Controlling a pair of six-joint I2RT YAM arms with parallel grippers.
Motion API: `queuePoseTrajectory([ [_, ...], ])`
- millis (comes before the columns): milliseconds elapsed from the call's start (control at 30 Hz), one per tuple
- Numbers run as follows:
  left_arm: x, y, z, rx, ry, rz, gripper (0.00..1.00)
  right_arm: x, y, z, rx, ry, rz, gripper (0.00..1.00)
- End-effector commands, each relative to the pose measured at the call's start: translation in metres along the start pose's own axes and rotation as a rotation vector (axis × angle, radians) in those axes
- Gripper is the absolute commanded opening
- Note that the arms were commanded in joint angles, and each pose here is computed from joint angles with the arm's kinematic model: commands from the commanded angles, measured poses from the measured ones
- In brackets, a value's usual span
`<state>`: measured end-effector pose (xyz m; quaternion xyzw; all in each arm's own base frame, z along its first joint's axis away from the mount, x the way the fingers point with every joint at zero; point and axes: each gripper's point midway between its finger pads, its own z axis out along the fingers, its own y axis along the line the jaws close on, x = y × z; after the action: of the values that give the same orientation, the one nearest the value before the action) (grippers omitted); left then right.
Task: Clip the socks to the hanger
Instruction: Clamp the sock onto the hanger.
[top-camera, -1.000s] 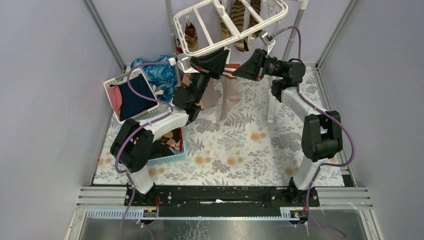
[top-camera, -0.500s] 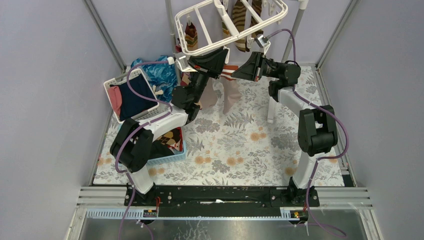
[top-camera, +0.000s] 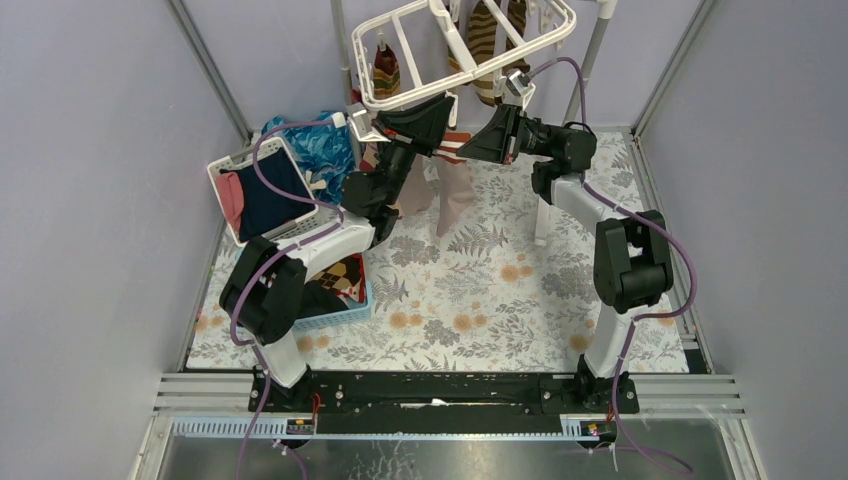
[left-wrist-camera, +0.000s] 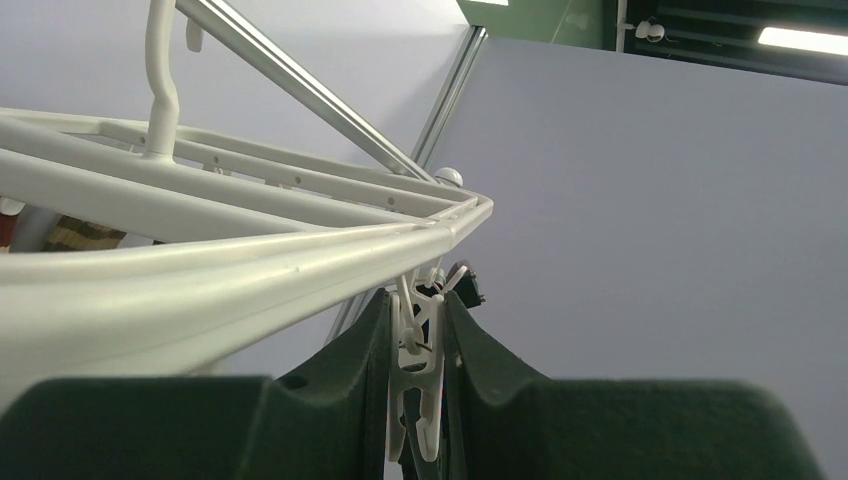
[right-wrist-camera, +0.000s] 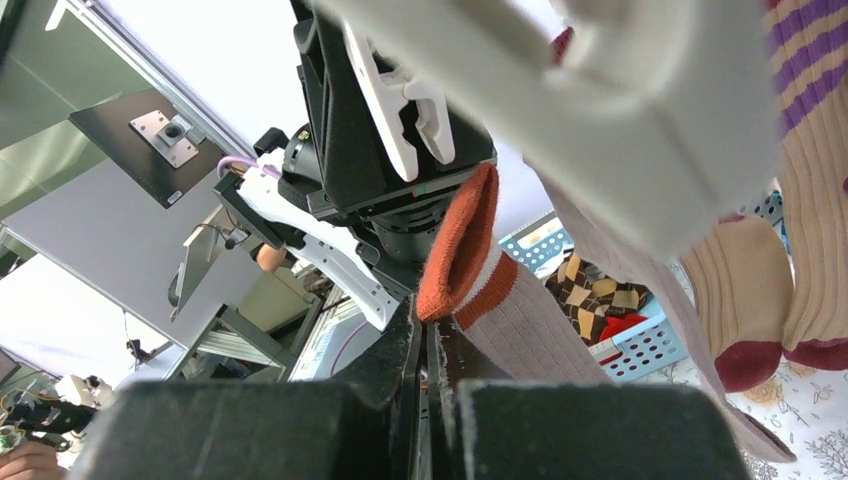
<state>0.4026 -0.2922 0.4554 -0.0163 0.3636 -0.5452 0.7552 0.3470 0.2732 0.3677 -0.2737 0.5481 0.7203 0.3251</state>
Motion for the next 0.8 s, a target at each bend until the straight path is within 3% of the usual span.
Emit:
queuePoseTrajectory([
  [0,-0.023,-0.020,0.006,0.072,-0.053,-0.027,0.06,-0.018,0.052,0.008,-0.109,-0.031,-0.277,0.00],
  [767,-0.029,-0.021,0.005,0.084,-0.076,-0.089,0.06,-0.022,0.078,0.006,-0.119,-0.069,-0.315,0.00],
])
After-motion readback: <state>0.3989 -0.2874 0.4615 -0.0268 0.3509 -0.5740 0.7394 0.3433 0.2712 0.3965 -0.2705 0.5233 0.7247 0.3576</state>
